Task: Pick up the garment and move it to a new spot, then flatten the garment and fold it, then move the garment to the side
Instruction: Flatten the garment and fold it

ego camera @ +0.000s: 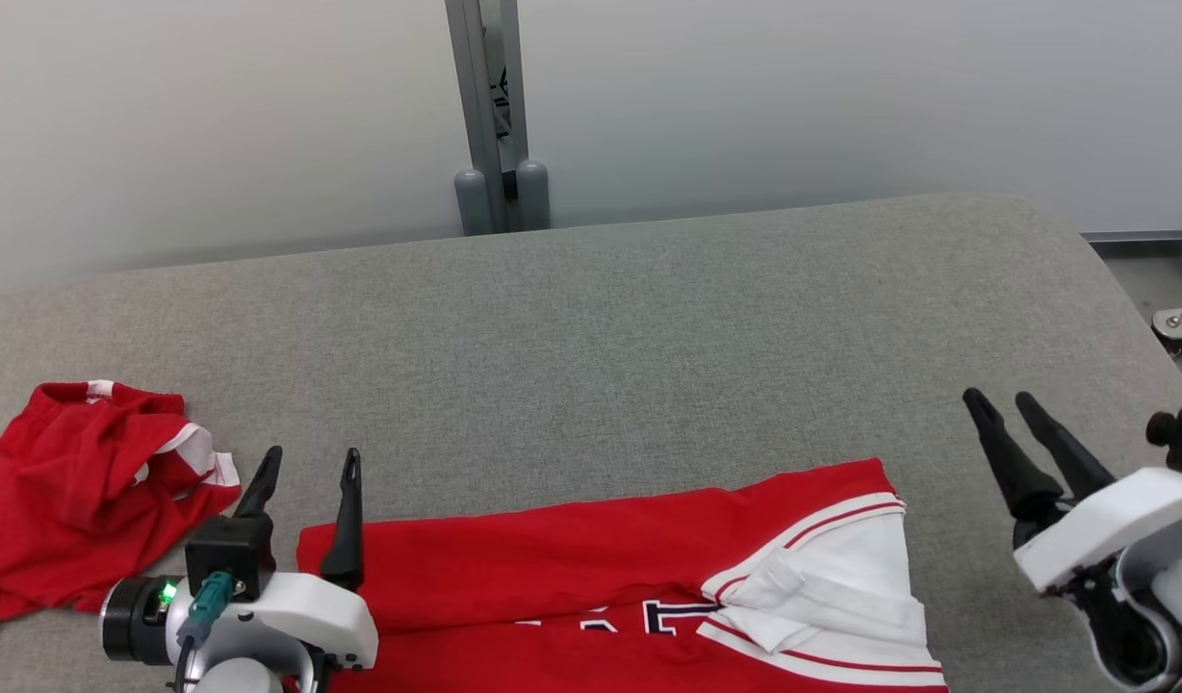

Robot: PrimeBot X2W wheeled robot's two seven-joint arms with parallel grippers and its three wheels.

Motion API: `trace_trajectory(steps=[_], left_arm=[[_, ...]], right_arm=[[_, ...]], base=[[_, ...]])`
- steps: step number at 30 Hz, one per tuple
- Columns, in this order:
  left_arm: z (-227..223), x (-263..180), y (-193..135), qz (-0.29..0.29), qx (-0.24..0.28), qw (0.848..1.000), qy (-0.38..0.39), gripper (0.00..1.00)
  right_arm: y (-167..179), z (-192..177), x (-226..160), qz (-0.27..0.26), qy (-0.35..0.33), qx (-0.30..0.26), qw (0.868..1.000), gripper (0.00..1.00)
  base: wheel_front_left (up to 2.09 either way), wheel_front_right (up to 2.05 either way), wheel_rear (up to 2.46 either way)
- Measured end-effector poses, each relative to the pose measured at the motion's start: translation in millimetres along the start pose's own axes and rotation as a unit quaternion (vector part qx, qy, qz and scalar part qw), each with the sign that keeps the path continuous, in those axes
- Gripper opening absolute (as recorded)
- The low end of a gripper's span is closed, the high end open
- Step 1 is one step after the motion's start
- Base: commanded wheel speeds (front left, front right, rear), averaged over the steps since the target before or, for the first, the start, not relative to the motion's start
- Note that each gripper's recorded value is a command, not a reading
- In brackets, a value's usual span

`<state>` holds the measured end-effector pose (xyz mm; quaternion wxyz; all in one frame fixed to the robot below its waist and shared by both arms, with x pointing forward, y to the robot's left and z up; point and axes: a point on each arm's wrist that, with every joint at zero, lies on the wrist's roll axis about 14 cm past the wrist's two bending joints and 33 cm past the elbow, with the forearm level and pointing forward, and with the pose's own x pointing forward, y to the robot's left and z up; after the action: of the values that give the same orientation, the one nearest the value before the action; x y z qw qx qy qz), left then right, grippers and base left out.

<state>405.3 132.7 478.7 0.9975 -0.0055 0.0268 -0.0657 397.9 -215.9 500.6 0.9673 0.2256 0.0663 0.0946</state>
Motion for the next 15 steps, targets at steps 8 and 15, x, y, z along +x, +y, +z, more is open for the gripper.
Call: trace_trajectory(steps=[8, 15], left_arm=[[-0.3, -14.2, -0.4, 0.031, -0.04, 0.999, -0.016, 1.0], [-12.5, -23.5, 4.9, 0.038, -0.043, 0.998, -0.003, 1.0]], right_arm=[[2.8, -46.6, -23.9, -0.03, -0.001, 0.003, 1.0, 1.0], [2.6, -88.1, -40.0, -0.047, 0.044, 0.01, 0.998, 1.0]], base=[[0.0, 0.0, 0.0], [0.0, 0.0, 0.0]])
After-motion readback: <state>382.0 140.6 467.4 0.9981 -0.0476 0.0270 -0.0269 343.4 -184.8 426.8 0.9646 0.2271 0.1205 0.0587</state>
